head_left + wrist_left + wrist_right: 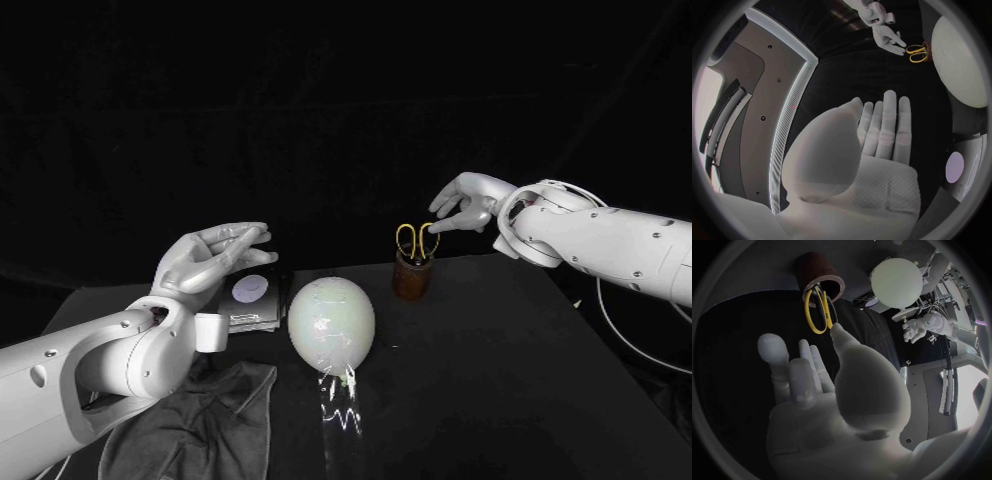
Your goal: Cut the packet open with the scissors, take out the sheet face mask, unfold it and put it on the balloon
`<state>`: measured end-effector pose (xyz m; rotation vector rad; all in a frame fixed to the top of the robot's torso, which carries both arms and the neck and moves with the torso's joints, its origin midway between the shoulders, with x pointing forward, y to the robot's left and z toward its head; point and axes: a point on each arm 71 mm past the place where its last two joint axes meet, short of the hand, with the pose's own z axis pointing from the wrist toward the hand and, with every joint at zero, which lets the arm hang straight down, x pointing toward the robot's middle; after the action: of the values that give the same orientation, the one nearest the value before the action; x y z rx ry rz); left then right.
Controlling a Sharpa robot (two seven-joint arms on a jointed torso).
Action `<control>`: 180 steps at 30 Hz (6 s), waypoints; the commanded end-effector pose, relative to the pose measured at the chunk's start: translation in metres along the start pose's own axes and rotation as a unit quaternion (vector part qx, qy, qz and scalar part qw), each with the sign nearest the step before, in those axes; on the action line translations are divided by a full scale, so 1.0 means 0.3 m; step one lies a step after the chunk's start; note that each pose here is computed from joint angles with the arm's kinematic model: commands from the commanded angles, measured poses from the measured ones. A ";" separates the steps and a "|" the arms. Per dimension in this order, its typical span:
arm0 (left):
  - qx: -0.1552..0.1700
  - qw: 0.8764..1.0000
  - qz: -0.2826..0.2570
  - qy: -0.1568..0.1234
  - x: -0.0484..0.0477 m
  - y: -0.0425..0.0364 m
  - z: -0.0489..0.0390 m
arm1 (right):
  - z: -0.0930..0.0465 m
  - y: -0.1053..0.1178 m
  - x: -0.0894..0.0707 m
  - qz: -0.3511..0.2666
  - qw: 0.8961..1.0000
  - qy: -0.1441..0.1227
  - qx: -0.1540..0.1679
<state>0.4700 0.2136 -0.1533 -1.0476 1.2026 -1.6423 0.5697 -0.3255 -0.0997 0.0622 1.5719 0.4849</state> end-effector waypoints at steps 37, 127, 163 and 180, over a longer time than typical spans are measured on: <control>0.005 1.000 -0.008 0.009 0.008 -0.008 0.007 | 0.029 0.011 0.078 -0.009 0.998 0.057 0.016; -0.071 0.986 0.149 0.012 -0.121 0.061 0.360 | 0.255 0.616 0.284 0.383 0.911 -0.103 0.113; -0.148 0.975 0.151 0.072 -0.084 0.115 0.390 | 0.213 0.707 0.366 0.431 0.896 -0.056 0.094; -0.158 0.975 0.130 0.083 -0.088 0.120 0.387 | 0.211 0.710 0.365 0.430 0.897 -0.054 0.088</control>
<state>0.5931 0.2016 -0.1705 -0.9045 1.6606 -1.3441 0.5687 -0.0814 -0.1310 0.9653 1.4171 0.9796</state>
